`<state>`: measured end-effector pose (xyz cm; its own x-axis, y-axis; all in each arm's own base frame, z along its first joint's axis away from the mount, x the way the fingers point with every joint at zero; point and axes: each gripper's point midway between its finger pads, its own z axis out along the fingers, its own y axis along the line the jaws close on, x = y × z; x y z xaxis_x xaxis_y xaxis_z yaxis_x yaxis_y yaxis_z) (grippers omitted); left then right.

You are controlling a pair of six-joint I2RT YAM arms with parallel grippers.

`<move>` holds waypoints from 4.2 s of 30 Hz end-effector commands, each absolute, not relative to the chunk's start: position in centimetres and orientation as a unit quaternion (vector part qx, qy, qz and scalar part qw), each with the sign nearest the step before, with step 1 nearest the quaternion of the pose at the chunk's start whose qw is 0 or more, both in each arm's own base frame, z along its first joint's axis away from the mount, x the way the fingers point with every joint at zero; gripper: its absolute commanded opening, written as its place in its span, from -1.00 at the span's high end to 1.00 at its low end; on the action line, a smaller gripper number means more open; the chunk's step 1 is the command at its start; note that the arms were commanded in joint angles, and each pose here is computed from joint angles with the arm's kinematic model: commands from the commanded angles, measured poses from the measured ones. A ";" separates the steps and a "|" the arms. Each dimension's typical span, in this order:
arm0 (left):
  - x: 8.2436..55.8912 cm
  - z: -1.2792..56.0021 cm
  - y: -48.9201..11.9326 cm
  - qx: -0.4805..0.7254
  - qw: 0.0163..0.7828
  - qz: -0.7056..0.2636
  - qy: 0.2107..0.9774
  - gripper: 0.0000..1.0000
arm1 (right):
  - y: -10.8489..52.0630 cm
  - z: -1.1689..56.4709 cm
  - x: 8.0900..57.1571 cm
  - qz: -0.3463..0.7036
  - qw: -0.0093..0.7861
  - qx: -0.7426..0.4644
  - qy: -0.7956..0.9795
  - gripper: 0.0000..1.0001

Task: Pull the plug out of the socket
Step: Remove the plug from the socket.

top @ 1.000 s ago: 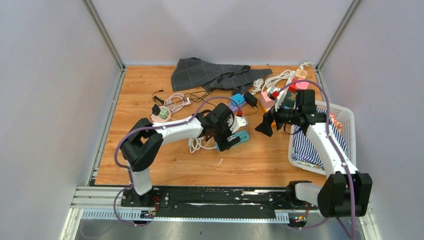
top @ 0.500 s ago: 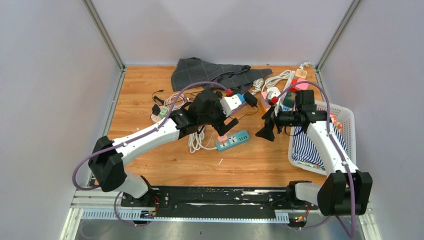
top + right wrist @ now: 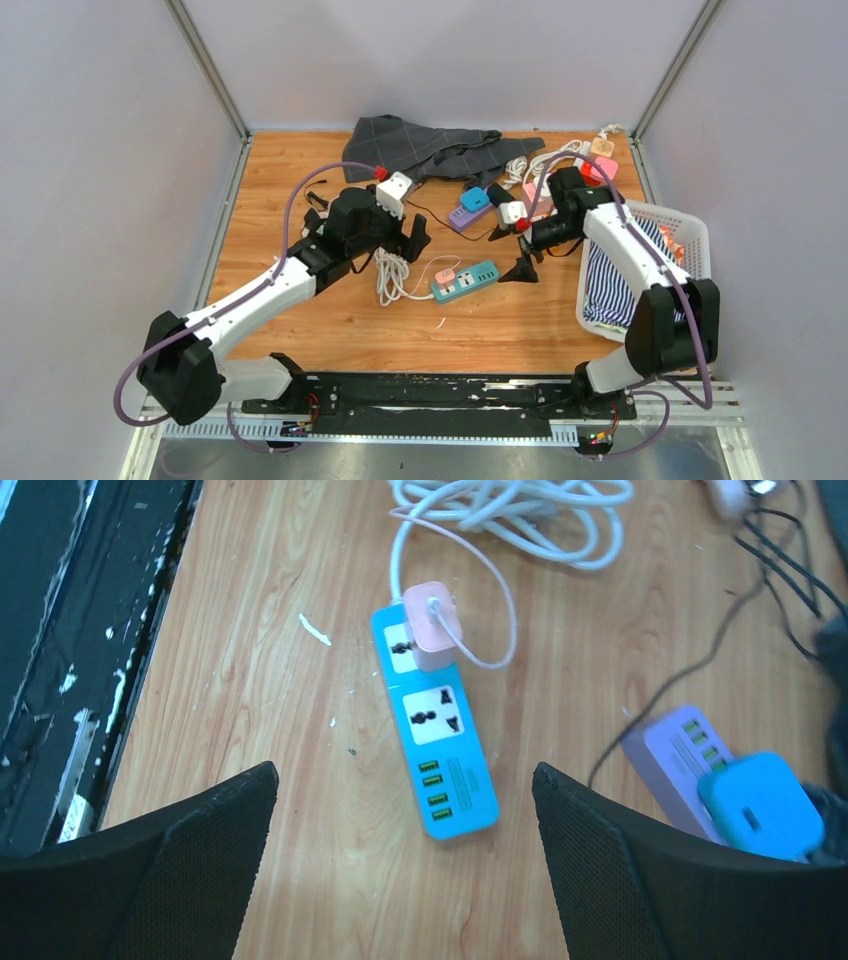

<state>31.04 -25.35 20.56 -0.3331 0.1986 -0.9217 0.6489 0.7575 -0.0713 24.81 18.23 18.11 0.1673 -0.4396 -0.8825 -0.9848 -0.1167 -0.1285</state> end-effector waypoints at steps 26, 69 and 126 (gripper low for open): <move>26.6 17.4 -15.1 0.141 0.597 -0.130 0.779 -1.00 | 23.8 9.1 23.9 0.351 0.215 -0.774 0.481 -0.13; 20.9 18.5 -18.8 0.123 0.586 -0.348 0.721 -0.91 | 28.3 6.4 25.6 0.323 0.242 -0.794 0.455 -0.18; 23.9 9.0 -32.7 0.428 0.536 -0.232 0.690 -0.52 | 23.0 4.1 29.5 0.293 0.190 -0.741 0.574 -0.55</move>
<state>23.71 -31.20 8.15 -0.0761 0.3834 -0.9204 0.8297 0.5363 0.1548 29.40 23.43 4.50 0.2078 -0.7316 -0.6493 -0.9538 -0.2988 0.0315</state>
